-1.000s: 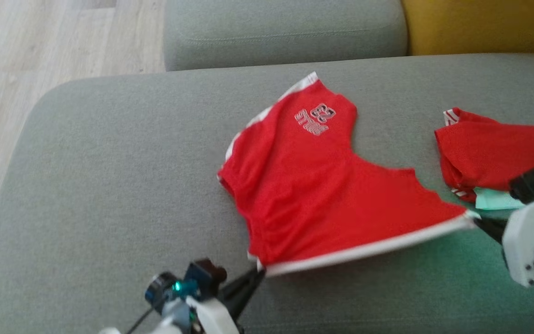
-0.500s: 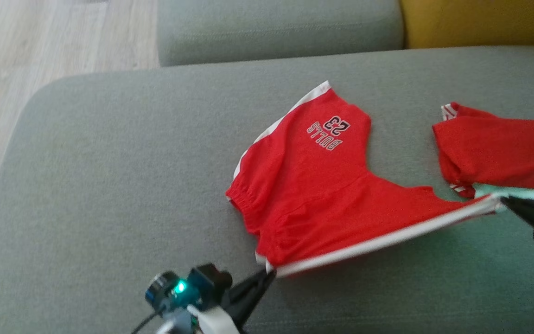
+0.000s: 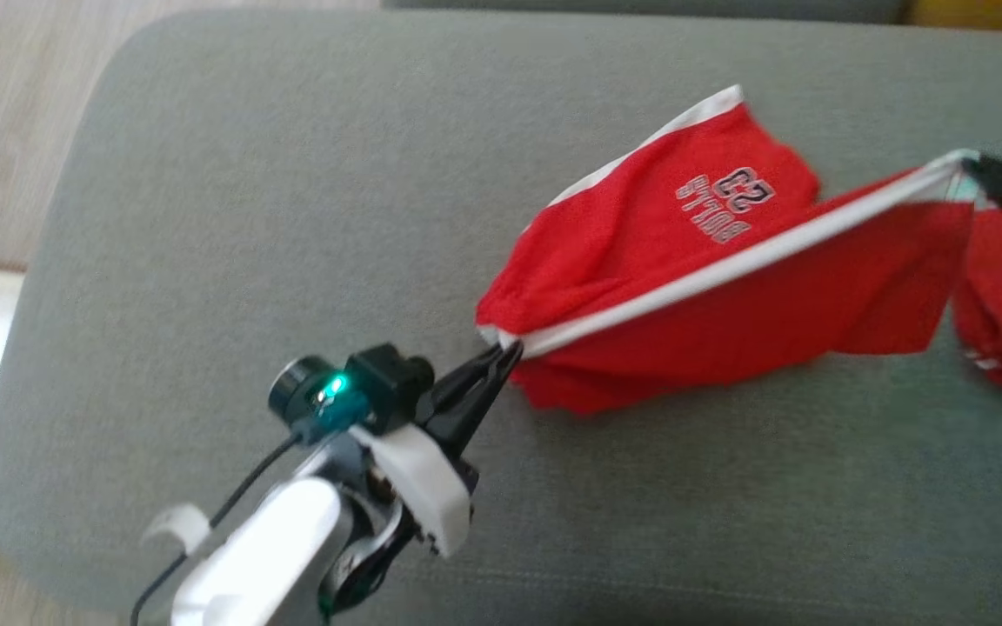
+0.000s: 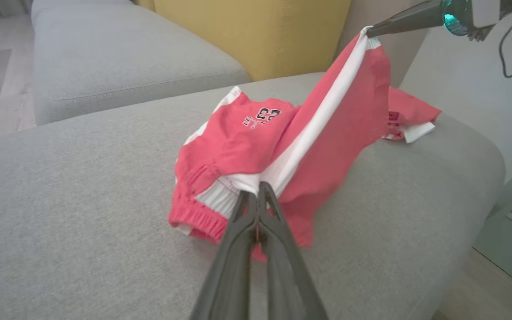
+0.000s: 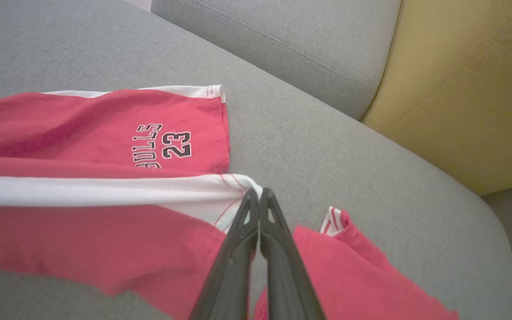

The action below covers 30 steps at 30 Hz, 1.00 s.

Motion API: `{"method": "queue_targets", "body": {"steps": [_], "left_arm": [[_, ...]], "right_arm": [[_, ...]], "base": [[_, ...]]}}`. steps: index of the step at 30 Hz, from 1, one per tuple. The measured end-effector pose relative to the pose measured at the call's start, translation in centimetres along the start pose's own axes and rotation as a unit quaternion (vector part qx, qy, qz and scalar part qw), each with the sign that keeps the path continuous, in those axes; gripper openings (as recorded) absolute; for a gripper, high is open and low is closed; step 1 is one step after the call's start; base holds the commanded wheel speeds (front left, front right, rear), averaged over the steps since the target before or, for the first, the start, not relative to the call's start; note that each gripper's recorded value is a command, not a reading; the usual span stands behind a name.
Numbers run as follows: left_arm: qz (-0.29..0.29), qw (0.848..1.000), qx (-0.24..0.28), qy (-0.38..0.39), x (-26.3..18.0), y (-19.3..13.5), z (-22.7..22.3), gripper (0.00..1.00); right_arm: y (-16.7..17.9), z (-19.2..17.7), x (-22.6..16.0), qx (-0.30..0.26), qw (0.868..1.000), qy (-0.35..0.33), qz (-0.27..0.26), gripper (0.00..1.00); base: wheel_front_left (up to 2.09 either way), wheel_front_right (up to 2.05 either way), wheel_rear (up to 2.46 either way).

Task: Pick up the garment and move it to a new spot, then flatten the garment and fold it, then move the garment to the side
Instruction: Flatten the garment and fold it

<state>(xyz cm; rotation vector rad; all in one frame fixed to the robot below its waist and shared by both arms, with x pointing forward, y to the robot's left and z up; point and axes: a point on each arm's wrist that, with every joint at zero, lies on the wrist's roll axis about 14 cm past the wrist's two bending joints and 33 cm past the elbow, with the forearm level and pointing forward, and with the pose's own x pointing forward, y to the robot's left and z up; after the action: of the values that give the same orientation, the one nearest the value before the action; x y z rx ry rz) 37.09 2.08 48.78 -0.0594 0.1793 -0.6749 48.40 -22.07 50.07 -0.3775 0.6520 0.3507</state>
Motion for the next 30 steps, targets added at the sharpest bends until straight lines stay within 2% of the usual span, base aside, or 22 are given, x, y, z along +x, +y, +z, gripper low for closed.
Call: {"method": "queue_targets", "body": {"steps": [10,23,24,25,26,27,30], "left_arm": [[0.049,0.998,-0.009,0.025,2.3,4.7,-2.0,0.0],[0.082,0.995,-0.012,0.062,4.3,8.4,-5.3,0.0],[0.085,0.994,-0.011,0.064,4.4,8.7,-5.5,0.0],[0.088,0.994,-0.009,0.066,4.5,9.0,-5.8,0.11],[0.092,0.993,-0.008,0.067,4.5,9.3,-5.9,0.45],[0.097,0.993,-0.007,0.068,4.6,9.5,-6.1,1.0],[0.113,0.991,-0.003,0.069,4.6,10.2,-6.4,1.0]], "right_arm": [[1.3,4.3,8.0,-0.055,0.998,0.001,0.017,0.0],[3.4,3.9,14.8,-0.085,0.995,0.021,0.043,0.0],[3.6,4.0,15.0,-0.087,0.995,0.016,0.045,0.37],[3.7,4.2,15.2,-0.09,0.995,0.008,0.045,1.0],[3.7,4.3,15.3,-0.089,0.995,0.002,0.044,1.0],[3.6,4.5,15.4,-0.088,0.995,-0.006,0.042,1.0],[3.3,5.0,15.2,-0.078,0.996,-0.033,0.039,1.0]], "base": [[0.0,0.0,0.0],[0.0,0.0,0.0],[0.0,0.0,0.0],[0.0,0.0,0.0],[0.0,0.0,0.0],[0.0,0.0,0.0],[0.0,0.0,0.0]]}}
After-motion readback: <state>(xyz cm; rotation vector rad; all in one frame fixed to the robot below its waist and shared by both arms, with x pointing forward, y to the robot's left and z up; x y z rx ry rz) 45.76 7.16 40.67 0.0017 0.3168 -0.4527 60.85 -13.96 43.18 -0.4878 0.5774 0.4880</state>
